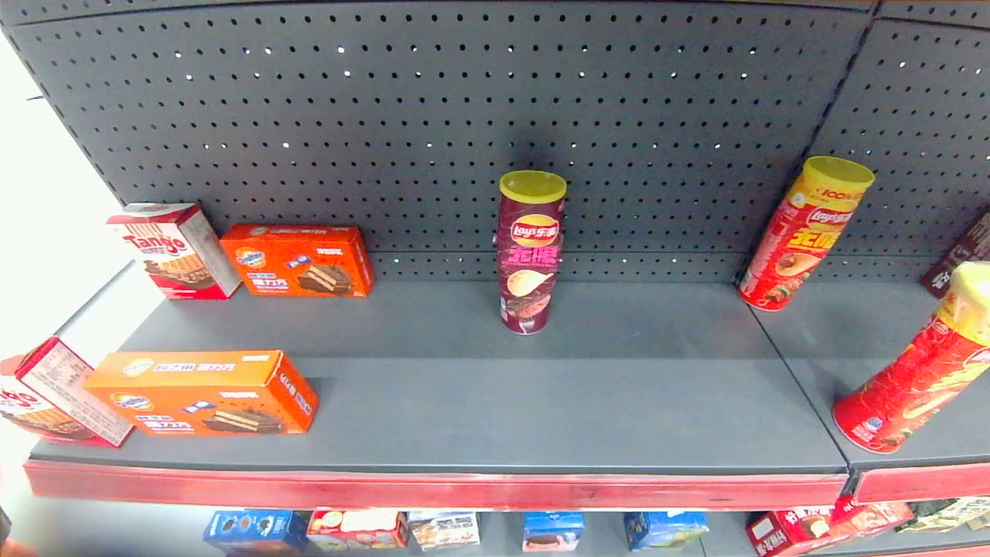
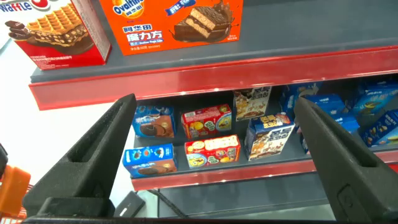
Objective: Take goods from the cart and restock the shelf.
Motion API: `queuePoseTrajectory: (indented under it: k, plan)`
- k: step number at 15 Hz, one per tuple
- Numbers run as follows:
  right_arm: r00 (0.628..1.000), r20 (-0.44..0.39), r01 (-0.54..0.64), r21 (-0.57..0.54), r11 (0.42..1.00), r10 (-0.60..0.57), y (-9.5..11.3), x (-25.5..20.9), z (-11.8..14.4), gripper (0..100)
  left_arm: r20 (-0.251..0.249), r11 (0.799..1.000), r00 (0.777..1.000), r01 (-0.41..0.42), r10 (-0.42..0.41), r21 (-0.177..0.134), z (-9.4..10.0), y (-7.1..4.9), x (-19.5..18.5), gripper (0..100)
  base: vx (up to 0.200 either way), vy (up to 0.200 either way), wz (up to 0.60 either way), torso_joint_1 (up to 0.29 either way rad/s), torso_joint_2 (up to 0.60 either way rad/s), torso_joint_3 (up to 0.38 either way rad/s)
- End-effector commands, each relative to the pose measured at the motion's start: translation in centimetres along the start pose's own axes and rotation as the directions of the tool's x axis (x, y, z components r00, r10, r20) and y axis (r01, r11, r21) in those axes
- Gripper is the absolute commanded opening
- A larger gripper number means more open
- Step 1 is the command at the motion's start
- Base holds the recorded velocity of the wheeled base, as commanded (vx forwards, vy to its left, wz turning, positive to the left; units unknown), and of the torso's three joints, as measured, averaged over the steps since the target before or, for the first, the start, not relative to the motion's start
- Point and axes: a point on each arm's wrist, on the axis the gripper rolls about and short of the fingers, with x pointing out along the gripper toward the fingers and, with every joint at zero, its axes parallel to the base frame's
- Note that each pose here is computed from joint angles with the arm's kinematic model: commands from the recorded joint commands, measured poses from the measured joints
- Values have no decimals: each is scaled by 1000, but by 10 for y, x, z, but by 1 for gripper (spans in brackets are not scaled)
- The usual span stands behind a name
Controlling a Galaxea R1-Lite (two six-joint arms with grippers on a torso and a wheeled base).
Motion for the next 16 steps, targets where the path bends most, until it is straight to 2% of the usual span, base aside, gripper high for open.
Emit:
queuePoseTrajectory:
  k: [1, 7, 9, 16]
  plan:
    - [1000, -1, 0, 0, 1000, 0, 0, 0, 0, 100, -2, 1000, 1000, 0, 0, 0, 0, 0, 0, 100, 0, 0, 0, 0, 0, 0]
    - [1000, -1, 0, 0, 1000, 0, 0, 0, 0, 100, -2, 1000, 1000, 0, 0, -1, 0, 0, 0, 100, 0, 0, 0, 0, 0, 0]
    - [1000, -1, 0, 1, 1000, 0, 0, 0, 0, 100, -3, 1000, 1000, -3, 3, -11, 0, 0, 0, 100, 0, 0, 0, 0, 0, 0]
    - [1000, -1, 3, 0, 1000, -3, 0, 0, 0, 100, -3, 1000, 1000, -3, 3, -12, 0, 0, 0, 100, 0, 0, 600, 4, 3, 1]
